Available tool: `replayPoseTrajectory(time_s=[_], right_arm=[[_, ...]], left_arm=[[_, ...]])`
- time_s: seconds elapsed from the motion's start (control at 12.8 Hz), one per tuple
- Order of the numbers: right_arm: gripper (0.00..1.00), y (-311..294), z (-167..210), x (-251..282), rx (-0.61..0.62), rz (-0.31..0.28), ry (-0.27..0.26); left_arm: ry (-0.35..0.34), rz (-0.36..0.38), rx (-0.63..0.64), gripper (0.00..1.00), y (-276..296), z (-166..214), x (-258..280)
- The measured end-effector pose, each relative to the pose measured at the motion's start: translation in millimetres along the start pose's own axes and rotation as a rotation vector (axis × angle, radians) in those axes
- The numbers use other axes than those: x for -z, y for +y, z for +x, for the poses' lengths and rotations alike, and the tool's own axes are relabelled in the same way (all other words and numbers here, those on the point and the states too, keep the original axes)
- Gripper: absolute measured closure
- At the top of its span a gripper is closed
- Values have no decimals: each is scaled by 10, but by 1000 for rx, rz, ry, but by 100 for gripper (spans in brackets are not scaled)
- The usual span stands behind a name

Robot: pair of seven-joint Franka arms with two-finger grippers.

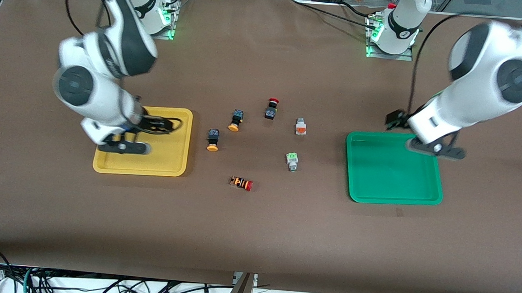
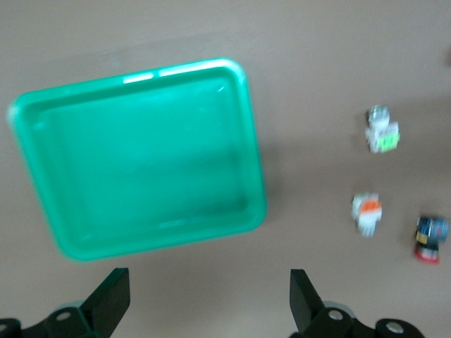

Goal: Place green and yellow buttons in trays

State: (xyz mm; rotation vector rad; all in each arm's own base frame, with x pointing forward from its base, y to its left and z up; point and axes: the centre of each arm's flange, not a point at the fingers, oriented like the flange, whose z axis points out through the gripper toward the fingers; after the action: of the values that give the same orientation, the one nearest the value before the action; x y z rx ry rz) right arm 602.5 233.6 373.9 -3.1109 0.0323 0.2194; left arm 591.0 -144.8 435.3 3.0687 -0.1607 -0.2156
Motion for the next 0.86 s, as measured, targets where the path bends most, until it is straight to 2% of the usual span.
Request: replayPoseTrajectory(time_s=[0.24,0.55,0.78,0.86], right_arm=[[0,-493,-2,-653,-44,15,-15],[0,-944,-115,-1504,-76,34,-20],[0,-956,-199,-1955,-88,50,-11],[7,-943,-226,-2027,-89,48,-15]], left_arm=[[30,-40,92,0,707,296,-800],[105,-84,196,0,1867,247,-1605],[163,-67,271,0,2229,291,-2072],[172,-53,288,0,2334,326,-2195]])
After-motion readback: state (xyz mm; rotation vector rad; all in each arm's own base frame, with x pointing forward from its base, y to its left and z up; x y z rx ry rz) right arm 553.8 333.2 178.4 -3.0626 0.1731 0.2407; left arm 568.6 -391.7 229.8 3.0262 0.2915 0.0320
